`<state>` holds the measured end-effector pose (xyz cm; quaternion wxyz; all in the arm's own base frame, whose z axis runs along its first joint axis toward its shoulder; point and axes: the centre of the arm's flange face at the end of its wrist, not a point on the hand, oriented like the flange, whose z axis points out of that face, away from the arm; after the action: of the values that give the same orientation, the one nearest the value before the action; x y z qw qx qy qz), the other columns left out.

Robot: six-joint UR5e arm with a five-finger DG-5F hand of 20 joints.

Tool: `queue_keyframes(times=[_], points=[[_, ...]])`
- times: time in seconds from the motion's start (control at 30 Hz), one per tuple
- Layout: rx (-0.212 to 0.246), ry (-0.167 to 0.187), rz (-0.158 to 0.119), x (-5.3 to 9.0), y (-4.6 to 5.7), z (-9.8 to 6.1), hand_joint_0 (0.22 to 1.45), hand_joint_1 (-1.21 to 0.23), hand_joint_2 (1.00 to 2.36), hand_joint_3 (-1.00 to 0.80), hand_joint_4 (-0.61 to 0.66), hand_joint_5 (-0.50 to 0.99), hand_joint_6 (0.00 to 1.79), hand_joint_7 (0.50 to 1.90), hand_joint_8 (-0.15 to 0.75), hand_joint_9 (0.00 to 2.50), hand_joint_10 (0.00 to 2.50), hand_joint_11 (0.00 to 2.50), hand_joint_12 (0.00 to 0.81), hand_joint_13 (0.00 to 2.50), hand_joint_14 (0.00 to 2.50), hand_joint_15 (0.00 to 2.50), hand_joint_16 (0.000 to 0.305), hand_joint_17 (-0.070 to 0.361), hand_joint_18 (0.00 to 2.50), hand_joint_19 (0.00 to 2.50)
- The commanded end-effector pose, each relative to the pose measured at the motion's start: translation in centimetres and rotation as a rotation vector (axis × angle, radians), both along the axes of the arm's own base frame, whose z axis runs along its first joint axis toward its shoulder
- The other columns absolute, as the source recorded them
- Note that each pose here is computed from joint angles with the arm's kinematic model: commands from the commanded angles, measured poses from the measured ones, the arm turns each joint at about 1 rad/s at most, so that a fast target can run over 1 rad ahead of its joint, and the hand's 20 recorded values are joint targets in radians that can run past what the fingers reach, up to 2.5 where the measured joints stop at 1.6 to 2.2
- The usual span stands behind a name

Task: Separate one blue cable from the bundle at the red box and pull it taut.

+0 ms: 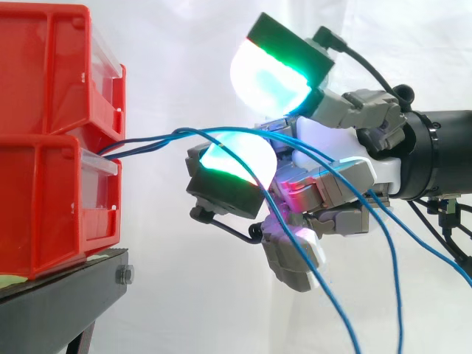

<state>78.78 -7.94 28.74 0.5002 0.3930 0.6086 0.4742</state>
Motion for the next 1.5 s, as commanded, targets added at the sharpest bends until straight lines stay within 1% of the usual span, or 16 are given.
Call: queue_keyframes(times=[0.0, 0.1, 0.27, 0.33, 0.43, 0.47, 0.6, 0.73, 0.83, 0.87, 0.93, 1.07, 1.1, 1.27, 1.37, 1.47], points=[[0.000, 0.000, 0.000, 0.04, 0.03, -0.06, 0.60, -0.52, 1.00, -0.50, 0.06, -0.08, 0.85, 1.10, 0.376, 1.50, 0.03, 1.24, 0.430, 1.18, 0.02, 0.71, 0.051, 0.115, 1.05, 0.70], [0.000, -0.001, 0.000, 0.02, 0.03, 0.06, 0.61, -0.56, 1.00, -0.49, 0.07, -0.08, 0.84, 1.10, 0.371, 1.48, 0.03, 1.23, 0.430, 1.18, 0.03, 0.71, 0.052, 0.116, 1.04, 0.71], [0.000, 0.002, 0.003, -0.05, -0.05, -0.03, 0.59, -0.63, 1.01, -0.32, 0.07, -0.10, 0.81, 1.09, 0.376, 1.44, 0.03, 1.23, 0.433, 1.17, 0.02, 0.72, 0.054, 0.121, 1.03, 0.72], [0.000, 0.002, 0.007, -0.04, 0.09, -0.03, 0.59, -0.64, 1.02, -0.29, 0.08, -0.11, 0.81, 1.08, 0.374, 1.42, 0.03, 1.23, 0.435, 1.17, 0.03, 0.72, 0.055, 0.123, 1.03, 0.72], [0.002, 0.004, 0.003, -0.03, -0.05, -0.15, 0.58, -0.67, 1.02, -0.26, 0.09, -0.12, 0.82, 1.05, 0.391, 1.39, 0.03, 1.21, 0.445, 1.17, 0.02, 0.71, 0.057, 0.129, 1.05, 0.70], [0.002, 0.004, 0.005, -0.03, -0.03, -0.15, 0.58, -0.68, 1.01, -0.25, 0.10, -0.13, 0.82, 1.07, 0.395, 1.39, 0.03, 1.22, 0.451, 1.17, 0.02, 0.71, 0.058, 0.131, 1.05, 0.70], [0.002, 0.004, 0.003, -0.03, -0.05, -0.15, 0.58, -0.68, 1.02, -0.27, 0.11, -0.14, 0.83, 1.05, 0.387, 1.37, 0.03, 1.22, 0.446, 1.16, 0.02, 0.70, 0.057, 0.129, 1.05, 0.70], [0.002, 0.002, 0.003, -0.05, -0.05, -0.03, 0.58, -0.63, 1.01, -0.39, 0.11, -0.13, 0.81, 1.06, 0.374, 1.39, 0.03, 1.20, 0.437, 1.16, 0.03, 0.70, 0.055, 0.124, 1.03, 0.71], [0.000, 0.003, 0.003, -0.03, -0.05, -0.15, 0.58, -0.59, 1.01, -0.41, 0.13, -0.12, 0.80, 1.02, 0.374, 1.40, 0.03, 1.20, 0.438, 1.15, 0.03, 0.71, 0.055, 0.123, 1.03, 0.71], [0.000, 0.002, 0.003, -0.05, -0.05, -0.03, 0.59, -0.58, 1.01, -0.39, 0.12, -0.12, 0.79, 1.01, 0.376, 1.40, 0.03, 1.20, 0.437, 1.15, 0.02, 0.71, 0.055, 0.123, 1.02, 0.71], [0.000, 0.002, 0.003, -0.05, -0.05, -0.03, 0.60, -0.57, 1.01, -0.36, 0.12, -0.11, 0.76, 1.07, 0.371, 1.40, 0.03, 1.19, 0.435, 1.15, 0.02, 0.71, 0.055, 0.123, 1.02, 0.71], [0.000, 0.003, 0.003, -0.03, -0.05, -0.15, 0.58, -0.61, 1.02, -0.21, 0.10, -0.11, 0.76, 1.10, 0.388, 1.36, 0.03, 1.22, 0.449, 1.15, 0.03, 0.71, 0.057, 0.128, 1.04, 0.70], [0.000, 0.005, 0.003, -0.04, -0.05, -0.16, 0.58, -0.62, 1.02, -0.18, 0.11, -0.12, 0.78, 1.06, 0.393, 1.35, 0.03, 1.22, 0.456, 1.16, 0.02, 0.71, 0.059, 0.132, 1.05, 0.69], [0.000, 0.005, 0.003, -0.04, -0.05, -0.16, 0.58, -0.69, 1.02, -0.10, 0.13, -0.15, 0.82, 1.00, 0.415, 1.33, 0.02, 1.23, 0.469, 1.15, 0.02, 0.70, 0.063, 0.143, 1.08, 0.67], [0.000, 0.003, 0.003, -0.06, -0.05, -0.04, 0.58, -0.74, 1.02, -0.07, 0.13, -0.16, 0.84, 1.01, 0.420, 1.31, 0.02, 1.24, 0.480, 1.15, 0.02, 0.70, 0.065, 0.147, 1.09, 0.65], [0.000, 0.003, 0.003, -0.06, -0.05, -0.04, 0.60, -0.77, 1.02, -0.05, 0.12, -0.17, 0.86, 1.04, 0.409, 1.29, 0.02, 1.25, 0.468, 1.14, 0.02, 0.70, 0.063, 0.142, 1.06, 0.65]])
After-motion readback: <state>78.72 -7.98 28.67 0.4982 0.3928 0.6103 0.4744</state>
